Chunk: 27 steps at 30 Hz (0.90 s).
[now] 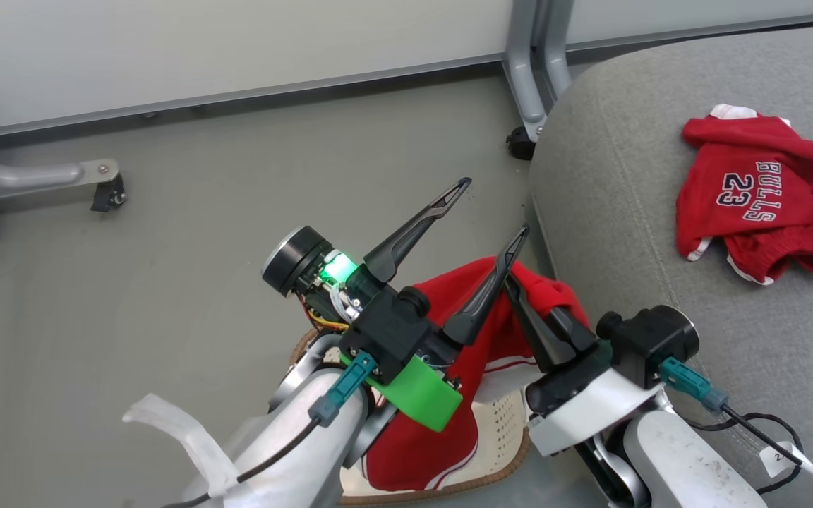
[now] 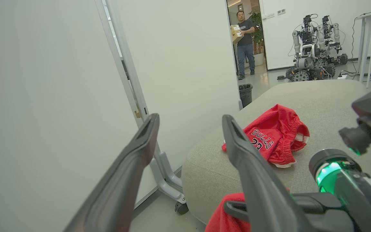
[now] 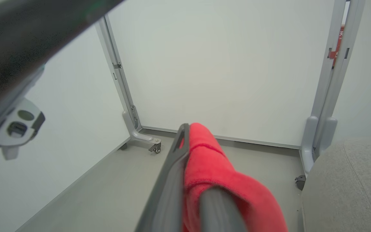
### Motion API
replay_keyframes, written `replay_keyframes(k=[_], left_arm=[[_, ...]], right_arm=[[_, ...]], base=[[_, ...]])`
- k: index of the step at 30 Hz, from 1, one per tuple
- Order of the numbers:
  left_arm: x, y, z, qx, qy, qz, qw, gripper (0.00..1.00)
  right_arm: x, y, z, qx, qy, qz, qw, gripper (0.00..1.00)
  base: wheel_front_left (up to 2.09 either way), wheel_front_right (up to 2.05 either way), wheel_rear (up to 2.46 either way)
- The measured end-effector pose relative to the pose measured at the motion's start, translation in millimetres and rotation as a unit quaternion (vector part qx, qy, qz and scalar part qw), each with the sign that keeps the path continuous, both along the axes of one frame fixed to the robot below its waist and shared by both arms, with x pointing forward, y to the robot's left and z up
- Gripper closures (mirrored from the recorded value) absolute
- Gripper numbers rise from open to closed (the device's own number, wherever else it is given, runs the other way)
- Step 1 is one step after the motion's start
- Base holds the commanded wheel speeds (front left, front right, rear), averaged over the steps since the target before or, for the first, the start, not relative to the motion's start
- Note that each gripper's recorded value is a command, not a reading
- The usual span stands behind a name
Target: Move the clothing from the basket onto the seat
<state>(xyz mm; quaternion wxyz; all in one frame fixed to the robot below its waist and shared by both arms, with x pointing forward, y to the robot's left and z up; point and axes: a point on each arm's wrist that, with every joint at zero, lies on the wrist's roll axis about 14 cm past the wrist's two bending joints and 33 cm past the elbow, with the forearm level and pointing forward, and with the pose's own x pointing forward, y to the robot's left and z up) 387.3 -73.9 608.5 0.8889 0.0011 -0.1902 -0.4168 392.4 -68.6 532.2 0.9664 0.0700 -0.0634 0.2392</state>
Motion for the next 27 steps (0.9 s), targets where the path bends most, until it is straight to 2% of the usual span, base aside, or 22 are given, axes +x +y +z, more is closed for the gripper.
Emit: replay_keyframes(k=[14, 27], left_arm=[[-2.4, -43.8, -7.5, 0.012, 0.003, -0.072, 0.997, 0.0], [-28.1, -110.9, -28.3, 0.033, 0.029, -0.196, 0.98, 0.0]], right_arm=[[-6.4, -57.8, 28.1, -0.009, -0.045, -0.096, 0.994, 1.0], [-37.6, -132.0, 48.4, -0.027, -0.069, -0.233, 0.97, 1.0]], base=[[0.0, 0.0, 0.0], [0.0, 0.0, 0.0]])
